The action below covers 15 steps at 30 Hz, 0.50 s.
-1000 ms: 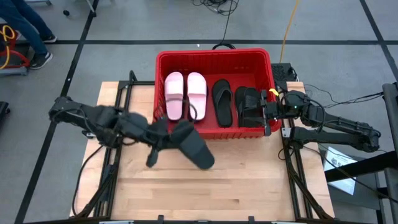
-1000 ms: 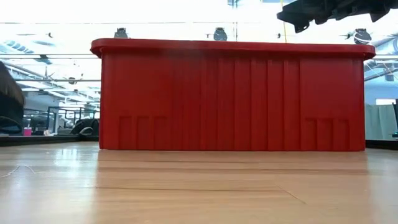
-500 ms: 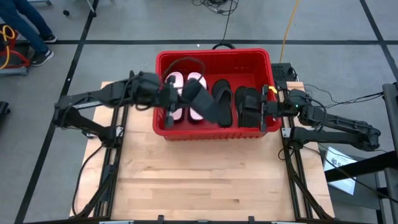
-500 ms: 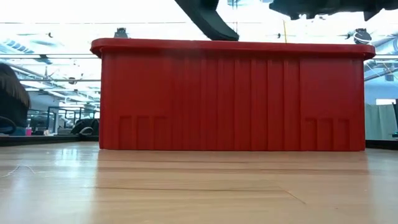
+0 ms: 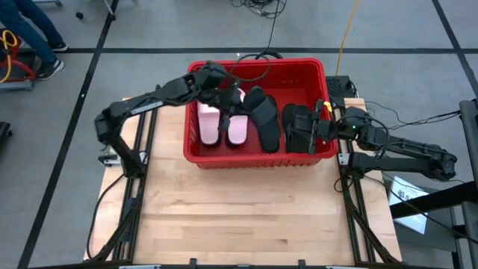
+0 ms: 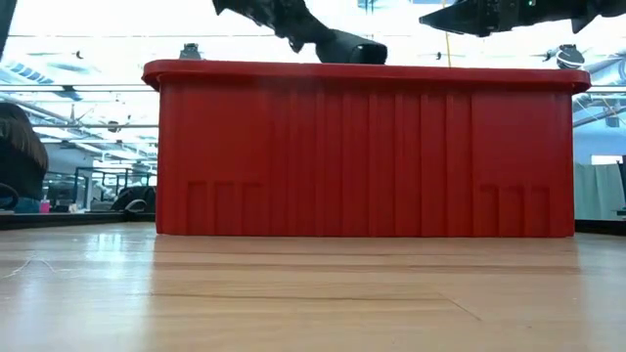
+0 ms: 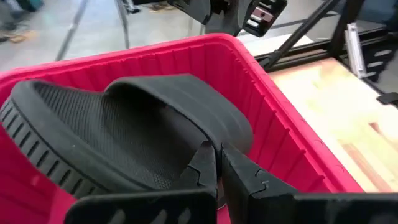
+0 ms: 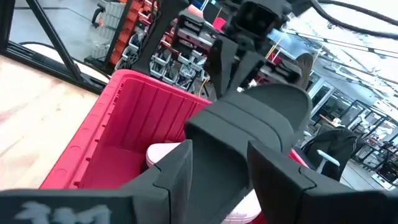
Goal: Pick and place slides into bin
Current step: Put the black slide into the red container
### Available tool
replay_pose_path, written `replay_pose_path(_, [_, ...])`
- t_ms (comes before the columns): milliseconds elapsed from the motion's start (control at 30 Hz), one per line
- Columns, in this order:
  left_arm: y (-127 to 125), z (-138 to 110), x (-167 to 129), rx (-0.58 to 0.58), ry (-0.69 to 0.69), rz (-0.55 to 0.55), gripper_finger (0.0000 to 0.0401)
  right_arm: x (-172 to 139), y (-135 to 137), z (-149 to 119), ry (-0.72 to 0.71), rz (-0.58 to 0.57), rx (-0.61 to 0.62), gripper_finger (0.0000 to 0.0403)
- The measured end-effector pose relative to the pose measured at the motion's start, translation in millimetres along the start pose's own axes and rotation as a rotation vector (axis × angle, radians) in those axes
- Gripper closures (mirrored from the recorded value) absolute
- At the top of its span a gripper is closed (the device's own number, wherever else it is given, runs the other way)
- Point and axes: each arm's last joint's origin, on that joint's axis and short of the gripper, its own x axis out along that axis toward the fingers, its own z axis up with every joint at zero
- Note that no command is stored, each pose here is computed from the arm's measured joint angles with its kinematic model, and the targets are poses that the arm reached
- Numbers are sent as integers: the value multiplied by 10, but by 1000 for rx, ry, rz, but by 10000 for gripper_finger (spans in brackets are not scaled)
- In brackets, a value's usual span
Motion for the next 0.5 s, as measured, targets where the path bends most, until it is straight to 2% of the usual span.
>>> replay_pose_path(133, [233,-3,110,-1,27,-70,401,0,-4,-3,9,-14,0,259])
replay_pose_path(267, [448,-96,288,-11,64,-157,401,-1,-23,-18,54,-85,-8,259])
replay_pose_path(500, [655,-312,668,24,111,-224,401,-8,-49,-45,130,-186,-48,259])
